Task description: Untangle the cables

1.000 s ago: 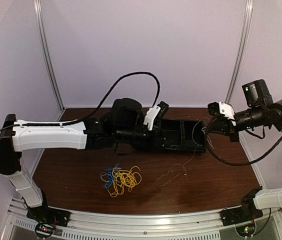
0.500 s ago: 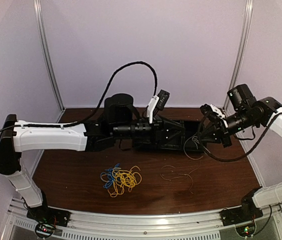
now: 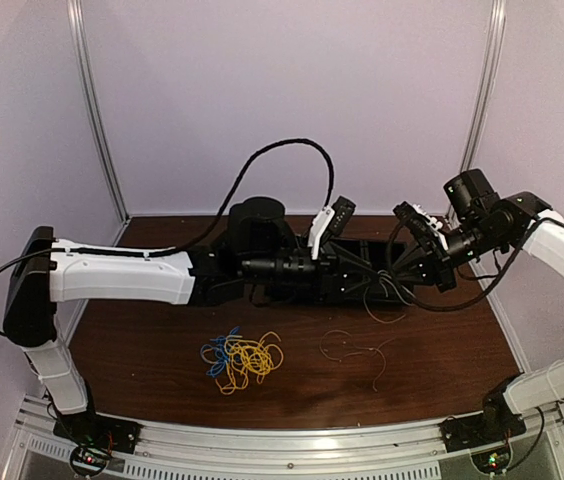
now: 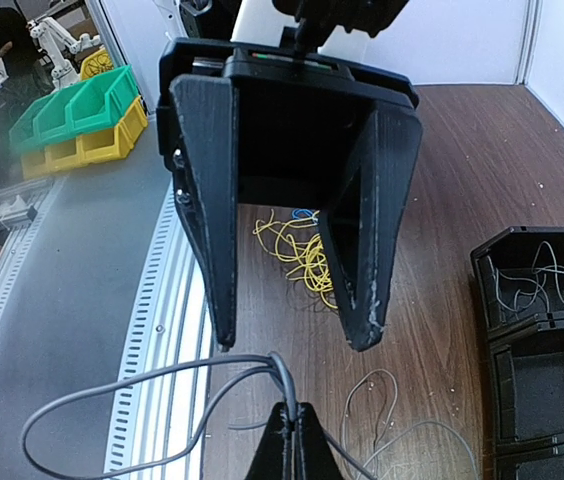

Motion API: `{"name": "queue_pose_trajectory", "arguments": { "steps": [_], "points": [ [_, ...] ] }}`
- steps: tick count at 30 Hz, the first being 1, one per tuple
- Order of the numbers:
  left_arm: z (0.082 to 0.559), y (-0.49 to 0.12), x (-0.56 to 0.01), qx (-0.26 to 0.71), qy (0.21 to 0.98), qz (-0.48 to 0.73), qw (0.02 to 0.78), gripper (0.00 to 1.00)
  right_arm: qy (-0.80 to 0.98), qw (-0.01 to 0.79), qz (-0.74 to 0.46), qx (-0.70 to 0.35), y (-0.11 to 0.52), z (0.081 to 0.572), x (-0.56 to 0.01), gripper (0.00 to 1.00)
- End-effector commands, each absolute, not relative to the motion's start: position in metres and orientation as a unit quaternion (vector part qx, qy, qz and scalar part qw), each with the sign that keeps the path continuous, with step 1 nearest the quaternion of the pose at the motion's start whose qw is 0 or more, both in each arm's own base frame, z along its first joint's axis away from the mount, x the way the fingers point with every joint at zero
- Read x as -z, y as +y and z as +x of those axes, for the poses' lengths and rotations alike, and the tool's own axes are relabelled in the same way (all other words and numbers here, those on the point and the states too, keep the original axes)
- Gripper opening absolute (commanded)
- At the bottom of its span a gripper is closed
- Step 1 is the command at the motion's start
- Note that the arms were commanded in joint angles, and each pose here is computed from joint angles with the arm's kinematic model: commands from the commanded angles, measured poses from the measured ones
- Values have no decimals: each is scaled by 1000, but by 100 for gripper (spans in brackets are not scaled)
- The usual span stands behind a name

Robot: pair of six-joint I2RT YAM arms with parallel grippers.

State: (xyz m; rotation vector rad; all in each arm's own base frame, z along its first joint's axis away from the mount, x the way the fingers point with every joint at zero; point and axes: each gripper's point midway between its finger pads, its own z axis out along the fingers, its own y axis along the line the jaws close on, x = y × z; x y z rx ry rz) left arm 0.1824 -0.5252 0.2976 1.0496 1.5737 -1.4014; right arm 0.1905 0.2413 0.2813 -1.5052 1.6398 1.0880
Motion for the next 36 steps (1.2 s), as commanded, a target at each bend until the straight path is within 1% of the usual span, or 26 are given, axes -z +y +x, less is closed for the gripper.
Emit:
{"name": "queue_pose_trajectory", "arguments": {
  "steps": [1, 4, 11, 14, 16, 18, 21, 23, 26, 29, 33, 36],
  "points": [
    [179, -530, -312, 562, 593, 425, 389, 42, 611, 341, -570, -430, 244, 191, -299, 0],
    [176, -530, -310, 565, 589, 431, 385, 42, 611, 342, -568, -433, 244, 190, -302, 0],
    [173, -532, -311, 574, 581, 434, 381, 28, 614, 343, -565, -431, 244, 192, -300, 0],
    [175, -530, -315, 570, 582, 429, 390, 26, 624, 345, -558, -425, 244, 197, -296, 0],
    [182, -523, -317, 561, 594, 409, 406, 27, 637, 348, -549, -416, 244, 203, -293, 0],
    [199, -517, -313, 540, 634, 365, 416, 26, 662, 364, -528, -388, 242, 219, -291, 0],
    [210, -508, -313, 540, 663, 311, 414, 39, 695, 389, -507, -330, 235, 244, -285, 0],
    [214, -499, -316, 560, 668, 264, 414, 44, 715, 400, -492, -294, 229, 259, -279, 0],
    [211, -494, -319, 595, 657, 232, 402, 52, 728, 415, -479, -261, 224, 272, -280, 0],
    [207, -508, -320, 620, 647, 237, 375, 53, 739, 427, -470, -224, 218, 284, -281, 0],
    [199, -523, -325, 668, 617, 237, 343, 53, 745, 438, -475, -165, 213, 295, -281, 0],
    [200, -530, -325, 680, 612, 233, 330, 53, 748, 442, -478, -129, 208, 300, -280, 0]
  ]
}}
